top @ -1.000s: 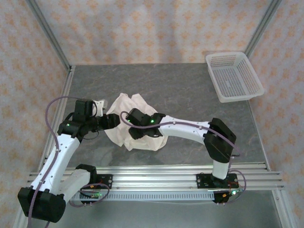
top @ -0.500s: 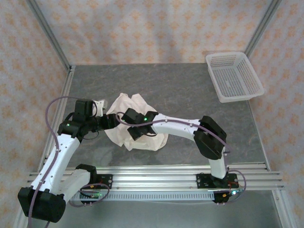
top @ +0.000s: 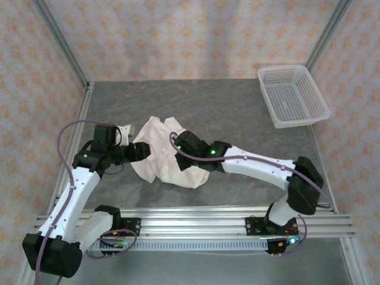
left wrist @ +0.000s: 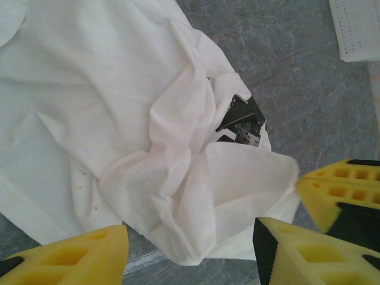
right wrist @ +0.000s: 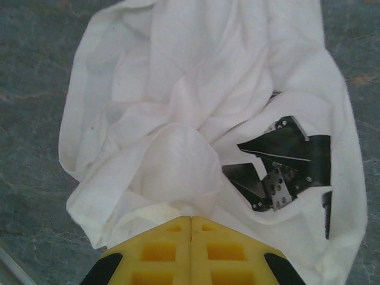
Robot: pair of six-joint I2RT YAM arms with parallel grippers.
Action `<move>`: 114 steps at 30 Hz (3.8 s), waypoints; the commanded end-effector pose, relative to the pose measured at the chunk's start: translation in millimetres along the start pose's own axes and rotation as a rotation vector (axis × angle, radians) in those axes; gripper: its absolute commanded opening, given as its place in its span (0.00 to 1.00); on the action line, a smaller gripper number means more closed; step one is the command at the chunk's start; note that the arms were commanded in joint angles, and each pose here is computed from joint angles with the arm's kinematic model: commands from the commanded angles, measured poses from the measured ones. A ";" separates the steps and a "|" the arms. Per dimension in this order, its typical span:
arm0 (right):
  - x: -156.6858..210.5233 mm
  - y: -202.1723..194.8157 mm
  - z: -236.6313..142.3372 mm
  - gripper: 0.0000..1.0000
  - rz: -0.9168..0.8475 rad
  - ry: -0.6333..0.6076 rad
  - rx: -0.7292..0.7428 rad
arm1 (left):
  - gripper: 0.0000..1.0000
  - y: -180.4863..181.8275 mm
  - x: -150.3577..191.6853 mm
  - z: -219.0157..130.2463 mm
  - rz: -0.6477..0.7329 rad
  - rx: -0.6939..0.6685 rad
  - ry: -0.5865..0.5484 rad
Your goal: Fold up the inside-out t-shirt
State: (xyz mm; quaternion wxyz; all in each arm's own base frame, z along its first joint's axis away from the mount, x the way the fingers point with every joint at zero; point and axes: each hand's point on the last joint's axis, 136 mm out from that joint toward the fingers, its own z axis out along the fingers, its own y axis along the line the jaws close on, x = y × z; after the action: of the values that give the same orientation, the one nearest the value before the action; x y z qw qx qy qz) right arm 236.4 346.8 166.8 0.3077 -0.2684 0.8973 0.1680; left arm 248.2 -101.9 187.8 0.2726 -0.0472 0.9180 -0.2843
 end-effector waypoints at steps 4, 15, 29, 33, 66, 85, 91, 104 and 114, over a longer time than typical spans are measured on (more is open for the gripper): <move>-19.5 5.3 -30.9 0.00 0.078 -0.174 -0.114 | 0.66 -46.0 11.7 6.4 0.080 0.280 0.062; -29.2 15.5 -31.1 0.00 0.102 -0.177 -0.181 | 0.71 -49.1 37.2 46.1 0.490 0.085 0.082; -26.4 13.9 -32.3 0.00 0.115 -0.164 -0.176 | 0.00 -83.8 30.4 76.6 0.484 0.251 0.088; -21.2 7.3 -32.0 0.17 0.115 -0.161 -0.147 | 0.00 -80.1 31.3 68.6 0.495 0.234 0.064; -12.2 27.3 15.8 0.23 0.192 -0.151 -0.425 | 0.00 -75.9 30.6 69.3 0.489 0.200 0.083; -4.9 -53.7 -116.5 0.00 0.224 -0.587 -0.213 | 0.94 34.2 -42.8 28.1 -0.052 -0.227 -0.127; 25.7 -69.5 -134.8 0.00 0.269 -0.613 -0.208 | 1.00 93.9 -58.4 82.9 -0.188 -0.418 0.056; 32.5 -92.4 -153.9 0.00 0.288 -0.658 -0.108 | 0.71 167.7 -94.8 146.3 -0.248 -0.622 0.120; 7.2 -174.9 -262.2 0.00 0.453 -0.944 0.293 | 0.00 193.3 -121.1 124.7 -0.354 -0.711 0.071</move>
State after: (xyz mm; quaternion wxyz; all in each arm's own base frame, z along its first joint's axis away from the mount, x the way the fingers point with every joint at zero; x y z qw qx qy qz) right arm 209.9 133.2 278.4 0.6011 0.0048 0.7553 0.2613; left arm 436.0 -4.1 31.4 0.1483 -0.2442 0.9581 -0.0196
